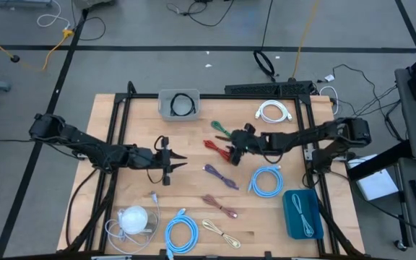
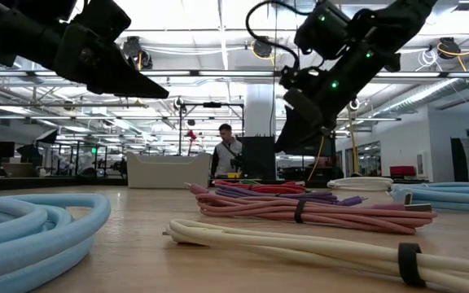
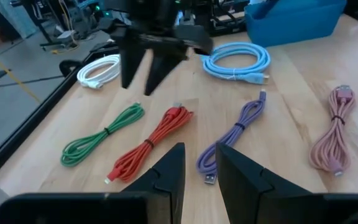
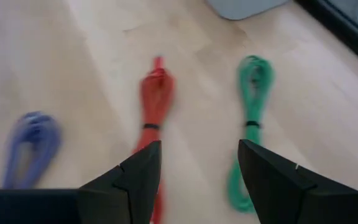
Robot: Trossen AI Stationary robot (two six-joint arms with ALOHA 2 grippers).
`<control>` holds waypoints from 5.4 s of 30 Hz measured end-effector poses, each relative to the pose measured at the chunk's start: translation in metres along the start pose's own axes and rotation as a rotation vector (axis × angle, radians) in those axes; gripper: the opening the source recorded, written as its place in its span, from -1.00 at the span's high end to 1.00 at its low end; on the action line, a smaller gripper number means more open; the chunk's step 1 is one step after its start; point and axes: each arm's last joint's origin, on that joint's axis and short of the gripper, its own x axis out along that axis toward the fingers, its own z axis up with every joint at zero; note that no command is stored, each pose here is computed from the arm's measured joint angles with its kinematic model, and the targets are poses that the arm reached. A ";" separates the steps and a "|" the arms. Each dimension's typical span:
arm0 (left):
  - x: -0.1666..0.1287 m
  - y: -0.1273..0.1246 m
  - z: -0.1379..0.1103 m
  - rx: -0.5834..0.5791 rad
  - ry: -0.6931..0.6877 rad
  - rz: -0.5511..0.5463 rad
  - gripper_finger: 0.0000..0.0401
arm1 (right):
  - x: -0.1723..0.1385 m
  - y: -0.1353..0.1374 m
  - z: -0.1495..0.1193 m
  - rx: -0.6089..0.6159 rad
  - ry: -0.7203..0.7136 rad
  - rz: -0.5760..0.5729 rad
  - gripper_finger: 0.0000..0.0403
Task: Pick & Place USB Port
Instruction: Put the green USB cable into the blue bin, then put the white HDMI cable into the gray bin
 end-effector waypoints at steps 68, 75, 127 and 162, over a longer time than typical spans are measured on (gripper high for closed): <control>-0.001 -0.004 -0.007 -0.002 0.067 -0.022 0.55 | -0.169 0.013 -0.027 0.307 0.149 -0.094 0.97; -0.001 -0.004 -0.007 0.002 0.066 -0.023 0.55 | -0.198 0.045 -0.075 0.484 0.458 -0.081 0.97; -0.001 -0.005 -0.009 0.007 0.088 -0.024 0.55 | -0.252 0.156 -0.120 0.488 0.790 -0.618 0.30; 0.000 0.001 -0.006 -0.017 0.059 0.001 0.55 | -0.084 -0.032 0.057 -0.261 0.096 -0.950 0.30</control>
